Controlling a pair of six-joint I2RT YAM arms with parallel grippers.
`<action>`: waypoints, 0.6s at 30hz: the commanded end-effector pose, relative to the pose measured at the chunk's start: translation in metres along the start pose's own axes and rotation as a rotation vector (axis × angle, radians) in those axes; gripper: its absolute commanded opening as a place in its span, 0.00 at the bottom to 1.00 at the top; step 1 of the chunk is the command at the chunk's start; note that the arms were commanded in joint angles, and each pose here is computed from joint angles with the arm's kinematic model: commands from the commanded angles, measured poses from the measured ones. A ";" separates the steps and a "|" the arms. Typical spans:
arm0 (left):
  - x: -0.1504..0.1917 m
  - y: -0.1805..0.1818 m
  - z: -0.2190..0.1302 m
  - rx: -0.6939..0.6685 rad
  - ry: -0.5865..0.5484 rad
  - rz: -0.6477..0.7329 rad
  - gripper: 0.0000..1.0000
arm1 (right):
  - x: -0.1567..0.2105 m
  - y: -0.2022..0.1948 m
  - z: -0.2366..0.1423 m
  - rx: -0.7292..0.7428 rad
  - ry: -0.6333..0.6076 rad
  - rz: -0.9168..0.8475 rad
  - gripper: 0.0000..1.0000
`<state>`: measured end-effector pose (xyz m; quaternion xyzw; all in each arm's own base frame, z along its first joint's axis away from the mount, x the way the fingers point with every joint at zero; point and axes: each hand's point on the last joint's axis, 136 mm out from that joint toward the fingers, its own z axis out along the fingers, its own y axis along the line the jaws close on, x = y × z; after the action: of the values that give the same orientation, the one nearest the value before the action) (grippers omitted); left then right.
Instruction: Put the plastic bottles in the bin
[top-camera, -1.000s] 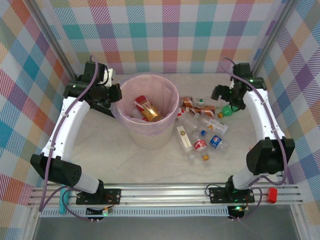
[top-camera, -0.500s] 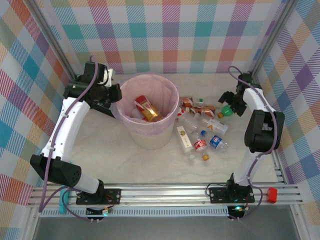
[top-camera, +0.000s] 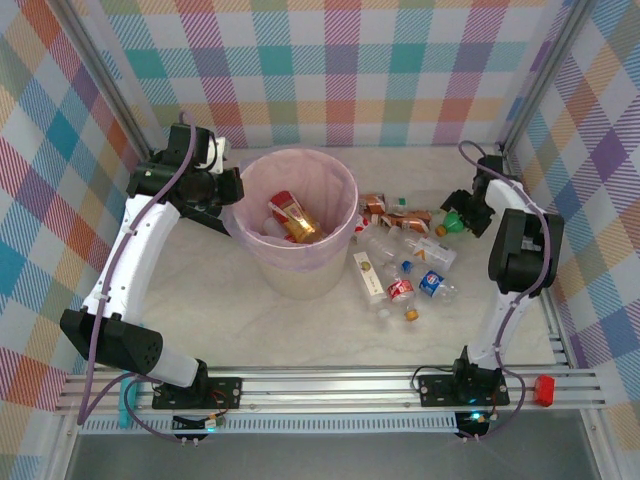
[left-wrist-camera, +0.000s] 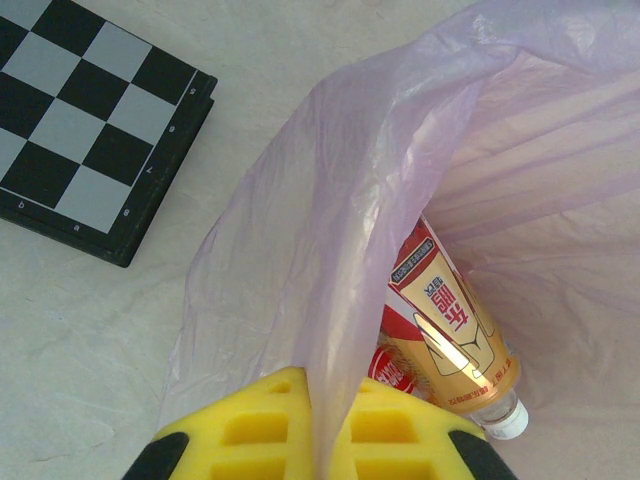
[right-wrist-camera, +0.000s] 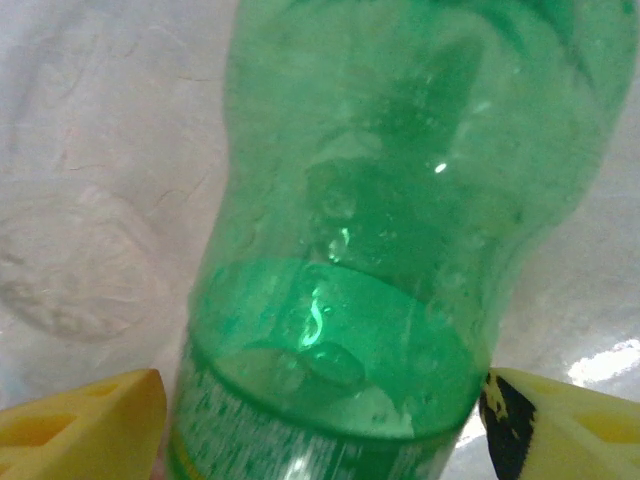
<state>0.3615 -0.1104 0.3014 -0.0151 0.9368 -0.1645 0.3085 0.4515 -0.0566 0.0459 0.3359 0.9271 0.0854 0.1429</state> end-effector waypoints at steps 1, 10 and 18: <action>0.002 -0.014 0.001 0.061 0.006 -0.010 0.00 | 0.000 -0.008 0.009 0.001 0.006 0.035 0.79; 0.003 -0.014 0.001 0.065 0.005 -0.011 0.00 | -0.001 -0.015 0.002 -0.002 -0.013 0.032 0.65; 0.002 -0.017 0.003 0.083 0.007 -0.008 0.00 | -0.004 -0.014 -0.015 -0.020 -0.018 -0.016 0.59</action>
<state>0.3616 -0.1109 0.3015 -0.0144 0.9365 -0.1657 0.3085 0.4437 -0.0705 0.0384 0.3439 0.9240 0.0837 0.1445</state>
